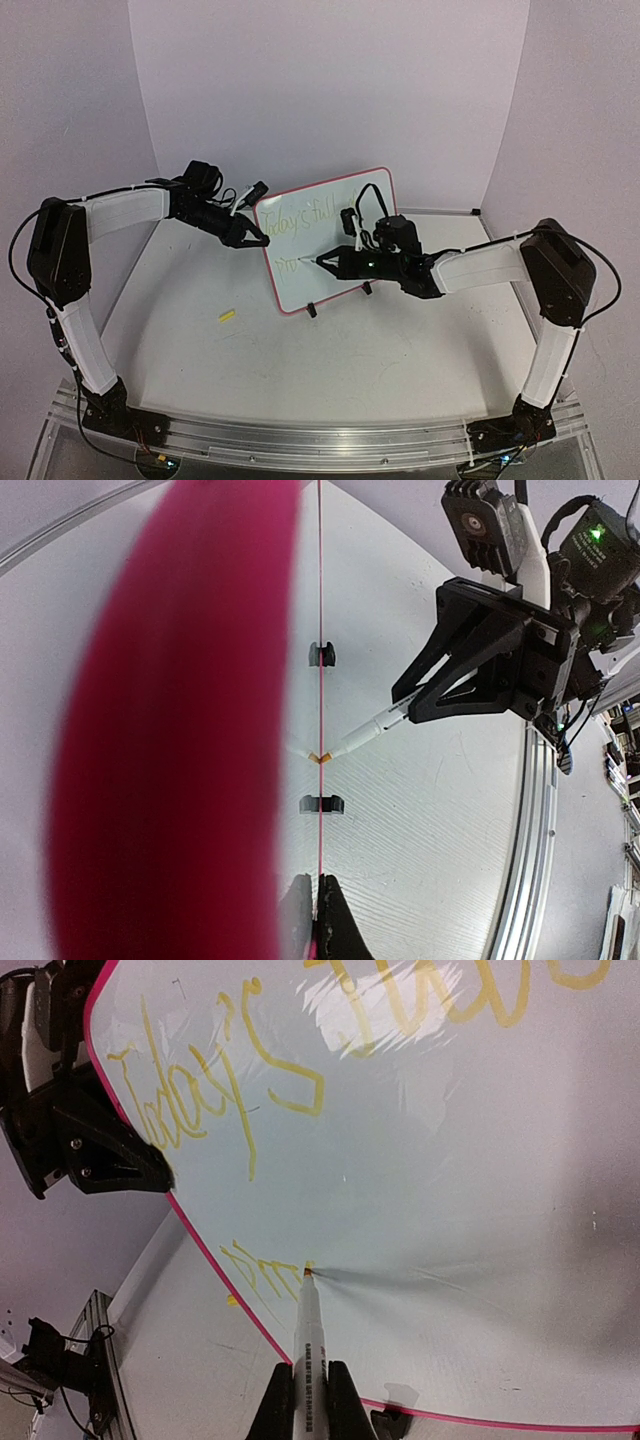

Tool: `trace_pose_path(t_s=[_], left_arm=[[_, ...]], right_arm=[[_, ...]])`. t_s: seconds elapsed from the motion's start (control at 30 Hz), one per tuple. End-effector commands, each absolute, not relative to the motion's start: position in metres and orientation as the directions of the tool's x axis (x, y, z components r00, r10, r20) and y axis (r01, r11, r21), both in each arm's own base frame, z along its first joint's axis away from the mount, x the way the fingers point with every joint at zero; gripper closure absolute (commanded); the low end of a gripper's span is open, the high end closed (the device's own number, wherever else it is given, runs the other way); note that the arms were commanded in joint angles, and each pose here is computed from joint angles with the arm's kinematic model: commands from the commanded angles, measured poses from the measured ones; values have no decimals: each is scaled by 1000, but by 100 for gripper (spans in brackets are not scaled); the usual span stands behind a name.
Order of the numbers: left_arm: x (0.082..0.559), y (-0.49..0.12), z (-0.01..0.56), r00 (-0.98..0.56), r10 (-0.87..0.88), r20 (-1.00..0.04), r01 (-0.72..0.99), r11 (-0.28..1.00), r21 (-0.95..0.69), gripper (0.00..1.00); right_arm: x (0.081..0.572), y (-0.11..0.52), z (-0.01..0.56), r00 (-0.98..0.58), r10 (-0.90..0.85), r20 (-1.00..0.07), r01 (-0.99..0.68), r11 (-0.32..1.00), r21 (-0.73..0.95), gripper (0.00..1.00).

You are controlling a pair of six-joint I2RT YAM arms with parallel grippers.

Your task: Write a sentence on the whiteboard

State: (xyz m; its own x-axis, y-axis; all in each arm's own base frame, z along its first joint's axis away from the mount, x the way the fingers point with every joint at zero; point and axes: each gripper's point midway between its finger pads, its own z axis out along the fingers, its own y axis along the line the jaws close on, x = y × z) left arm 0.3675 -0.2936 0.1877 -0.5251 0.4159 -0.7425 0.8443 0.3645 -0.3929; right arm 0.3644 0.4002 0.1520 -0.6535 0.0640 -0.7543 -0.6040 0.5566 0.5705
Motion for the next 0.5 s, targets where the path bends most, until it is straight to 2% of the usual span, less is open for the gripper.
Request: trace_pose_path(t_s=[0.0,0.47], left_arm=[[357,-295,169,-523,492,-696,848,381,-369,100],[357,-295,170,-521,491,-698,849,379,-368,100]], right_arm=[[368,398,137,-665,60,-744,-584,579,569,100],[361,391,126,-685,55,-726,-563,592,577,100]])
